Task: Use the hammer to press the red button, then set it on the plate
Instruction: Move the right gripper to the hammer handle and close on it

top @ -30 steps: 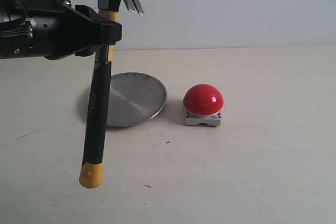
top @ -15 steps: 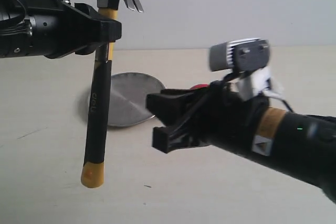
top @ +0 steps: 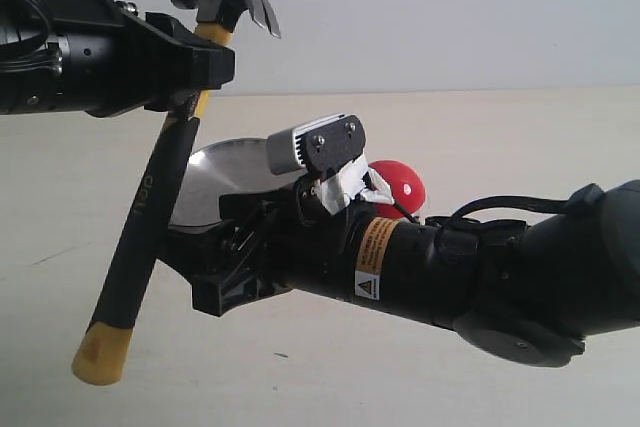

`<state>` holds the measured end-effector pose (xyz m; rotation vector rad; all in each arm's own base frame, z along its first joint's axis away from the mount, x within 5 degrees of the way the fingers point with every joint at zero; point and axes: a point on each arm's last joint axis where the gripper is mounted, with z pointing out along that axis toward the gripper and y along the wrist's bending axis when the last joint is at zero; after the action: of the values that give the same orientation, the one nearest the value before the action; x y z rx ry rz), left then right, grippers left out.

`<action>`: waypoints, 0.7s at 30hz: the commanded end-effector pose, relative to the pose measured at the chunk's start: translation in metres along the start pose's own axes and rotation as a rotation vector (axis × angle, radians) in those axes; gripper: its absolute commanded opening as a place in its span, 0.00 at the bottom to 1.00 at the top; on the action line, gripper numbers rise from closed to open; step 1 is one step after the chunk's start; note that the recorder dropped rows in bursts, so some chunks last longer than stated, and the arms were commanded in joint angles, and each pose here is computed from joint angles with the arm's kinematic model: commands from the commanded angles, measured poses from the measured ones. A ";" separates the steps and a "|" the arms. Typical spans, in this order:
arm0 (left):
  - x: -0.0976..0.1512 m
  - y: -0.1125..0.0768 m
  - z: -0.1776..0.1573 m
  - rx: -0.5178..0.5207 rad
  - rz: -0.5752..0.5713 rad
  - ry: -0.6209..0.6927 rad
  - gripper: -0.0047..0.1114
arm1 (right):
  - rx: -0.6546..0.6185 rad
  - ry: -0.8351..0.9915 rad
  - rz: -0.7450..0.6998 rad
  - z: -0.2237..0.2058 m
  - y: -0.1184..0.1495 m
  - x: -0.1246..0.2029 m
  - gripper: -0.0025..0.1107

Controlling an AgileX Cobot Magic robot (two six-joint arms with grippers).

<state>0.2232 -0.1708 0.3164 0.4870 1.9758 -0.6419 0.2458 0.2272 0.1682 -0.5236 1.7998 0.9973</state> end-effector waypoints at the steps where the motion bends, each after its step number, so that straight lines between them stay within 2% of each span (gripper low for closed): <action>1: -0.010 -0.001 -0.005 -0.020 0.009 -0.071 0.04 | 0.039 0.004 0.010 0.000 -0.001 -0.005 0.67; 5: -0.012 0.001 -0.006 -0.034 0.032 -0.091 0.04 | 0.164 0.089 -0.002 -0.008 -0.007 -0.007 0.67; 12: -0.012 0.003 -0.005 -0.055 0.038 -0.112 0.04 | 0.205 0.101 -0.050 -0.029 0.004 -0.027 0.66; 19: -0.008 0.011 -0.005 -0.126 0.011 -0.173 0.04 | 0.152 0.036 -0.048 -0.039 0.015 -0.038 0.66; 21: -0.008 0.011 -0.005 -0.126 0.009 -0.173 0.04 | 0.074 -0.015 -0.023 -0.037 0.018 -0.034 0.66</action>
<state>0.2294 -0.1632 0.3126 0.4093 1.8993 -0.5456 0.2317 0.2011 0.2144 -0.4807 1.8678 0.8202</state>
